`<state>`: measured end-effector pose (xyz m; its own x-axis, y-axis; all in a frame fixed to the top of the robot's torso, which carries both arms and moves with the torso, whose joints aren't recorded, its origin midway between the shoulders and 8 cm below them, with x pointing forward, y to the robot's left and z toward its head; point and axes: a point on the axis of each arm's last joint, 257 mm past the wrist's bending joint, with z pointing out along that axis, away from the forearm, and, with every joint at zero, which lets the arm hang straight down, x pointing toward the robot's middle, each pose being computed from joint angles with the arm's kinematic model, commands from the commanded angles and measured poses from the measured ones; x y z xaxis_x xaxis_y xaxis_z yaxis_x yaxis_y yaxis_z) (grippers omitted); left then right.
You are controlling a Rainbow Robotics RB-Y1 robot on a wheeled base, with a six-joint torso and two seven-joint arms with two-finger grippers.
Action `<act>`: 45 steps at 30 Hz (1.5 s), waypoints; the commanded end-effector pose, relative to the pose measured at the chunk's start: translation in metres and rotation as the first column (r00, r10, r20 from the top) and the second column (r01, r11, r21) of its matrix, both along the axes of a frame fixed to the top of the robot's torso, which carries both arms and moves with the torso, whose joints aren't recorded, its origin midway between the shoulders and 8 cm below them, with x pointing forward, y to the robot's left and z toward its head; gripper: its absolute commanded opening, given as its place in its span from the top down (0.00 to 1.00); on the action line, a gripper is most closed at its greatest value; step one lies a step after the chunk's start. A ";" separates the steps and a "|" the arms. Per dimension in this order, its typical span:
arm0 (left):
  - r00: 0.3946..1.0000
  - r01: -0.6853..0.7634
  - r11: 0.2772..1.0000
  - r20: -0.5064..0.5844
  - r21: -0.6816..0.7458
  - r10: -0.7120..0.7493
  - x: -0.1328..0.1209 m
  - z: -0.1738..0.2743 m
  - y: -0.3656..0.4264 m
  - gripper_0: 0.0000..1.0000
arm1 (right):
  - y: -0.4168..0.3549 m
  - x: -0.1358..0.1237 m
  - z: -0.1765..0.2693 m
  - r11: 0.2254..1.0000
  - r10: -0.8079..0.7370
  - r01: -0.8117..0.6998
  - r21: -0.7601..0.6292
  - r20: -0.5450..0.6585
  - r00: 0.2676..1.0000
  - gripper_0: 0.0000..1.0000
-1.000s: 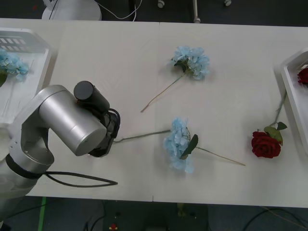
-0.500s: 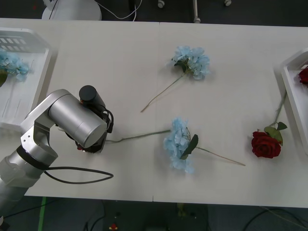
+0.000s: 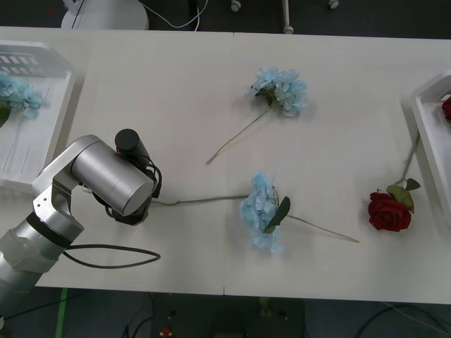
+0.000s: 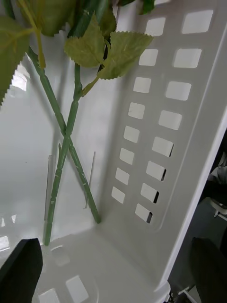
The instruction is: Put the red flowers into the right box and the blue flowers into the left box
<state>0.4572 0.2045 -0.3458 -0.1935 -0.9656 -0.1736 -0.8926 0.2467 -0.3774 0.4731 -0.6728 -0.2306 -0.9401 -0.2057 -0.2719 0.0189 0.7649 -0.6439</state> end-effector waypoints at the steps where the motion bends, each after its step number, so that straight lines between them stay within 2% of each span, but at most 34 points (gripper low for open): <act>1: 0.997 0.058 0.997 0.043 0.043 -0.060 0.018 0.017 0.002 0.99 | 0.036 0.049 0.050 0.978 0.208 -0.207 -0.022 0.036 0.977 0.10; 5: 0.997 0.063 0.997 0.036 0.052 -0.064 0.018 0.014 0.005 1.00 | 0.075 0.073 0.074 0.901 0.429 -0.429 -0.068 -0.019 0.903 0.11; 8: 0.995 0.066 0.997 0.069 0.039 -0.069 0.026 0.022 0.004 1.00 | 0.117 0.090 0.089 0.782 0.610 -0.614 -0.104 -0.076 0.789 0.10; 10: 0.993 0.059 0.998 0.097 0.010 -0.059 0.034 0.034 0.004 1.00 | 0.136 0.095 0.094 0.721 0.678 -0.685 -0.106 -0.094 0.729 0.10; 11: 0.993 0.059 0.998 0.097 0.010 -0.059 0.034 0.034 0.004 1.00 | 0.136 0.095 0.094 0.721 0.678 -0.685 -0.106 -0.094 0.729 0.10; 12: 0.989 0.079 0.997 0.124 -0.022 -0.076 0.043 0.052 0.005 1.00 | 0.160 0.101 0.098 0.631 0.758 -0.768 -0.112 -0.124 0.641 0.11; 15: 0.980 0.117 0.991 0.170 -0.061 -0.105 0.052 0.089 0.011 1.00 | 0.186 0.104 0.105 0.472 0.848 -0.871 -0.135 -0.202 0.491 0.11; 20: 0.937 0.212 0.976 0.296 -0.054 -0.187 0.063 0.161 0.026 1.00 | 0.210 0.099 0.106 0.444 0.880 -0.892 -0.082 -0.145 0.452 0.10; 25: 0.834 0.367 0.928 0.419 0.063 -0.358 0.076 0.217 0.036 1.00 | 0.234 0.085 0.088 0.371 0.911 -0.928 -0.024 -0.185 0.369 0.11; 27: 0.764 0.430 0.888 0.459 0.161 -0.453 0.085 0.235 0.038 1.00 | 0.245 0.081 0.085 0.333 0.920 -0.943 -0.026 -0.213 0.330 0.10; 31: 0.621 0.510 0.811 0.530 0.286 -0.577 0.104 0.258 0.025 1.00 | 0.251 0.071 0.079 0.321 0.922 -0.947 0.015 -0.236 0.308 0.11; 32: 0.559 0.526 0.783 0.558 0.332 -0.613 0.112 0.266 0.018 1.00 | 0.256 0.066 0.077 0.314 0.925 -0.948 0.040 -0.237 0.297 0.11; 35: 0.444 0.546 0.728 0.594 0.415 -0.671 0.125 0.279 0.003 1.00 | 0.266 0.058 0.077 0.296 0.932 -0.953 0.070 -0.239 0.272 0.11; 36: 0.393 0.550 0.704 0.605 0.449 -0.692 0.130 0.285 -0.005 1.00 | 0.273 0.055 0.079 0.380 0.917 -0.919 0.103 -0.168 0.361 0.11; 37: 0.370 0.552 0.693 0.609 0.464 -0.702 0.132 0.288 -0.008 1.00 | 0.276 0.054 0.080 0.431 0.900 -0.894 0.125 -0.127 0.417 0.11; 38: 0.312 0.563 0.655 0.604 0.504 -0.733 0.135 0.293 -0.020 1.00 | 0.284 0.050 0.079 0.564 0.819 -0.799 0.208 -0.019 0.573 0.10; 39: 0.291 0.567 0.642 0.604 0.516 -0.742 0.137 0.295 -0.024 1.00 | 0.289 0.049 0.080 0.609 0.773 -0.752 0.251 0.026 0.634 0.10; 40: 0.247 0.581 0.619 0.610 0.528 -0.753 0.138 0.298 -0.035 1.00 | 0.296 0.045 0.080 0.688 0.652 -0.640 0.343 0.095 0.752 0.11; 41: 0.212 0.588 0.603 0.617 0.539 -0.758 0.139 0.302 -0.044 1.00 | 0.303 0.043 0.081 0.732 0.520 -0.528 0.431 0.147 0.841 0.11; 42: 0.172 0.594 0.589 0.629 0.548 -0.759 0.138 0.307 -0.054 1.00 | 0.308 0.041 0.081 0.755 0.358 -0.397 0.521 0.180 0.916 0.11; 43: 0.153 0.594 0.584 0.636 0.552 -0.757 0.139 0.310 -0.058 1.00 | 0.311 0.040 0.082 0.756 0.278 -0.336 0.562 0.189 0.942 0.11; 45: 0.084 0.598 0.568 0.660 0.566 -0.747 0.137 0.320 -0.078 1.00 | 0.318 0.037 0.081 0.711 -0.014 -0.114 0.694 0.177 0.984 0.11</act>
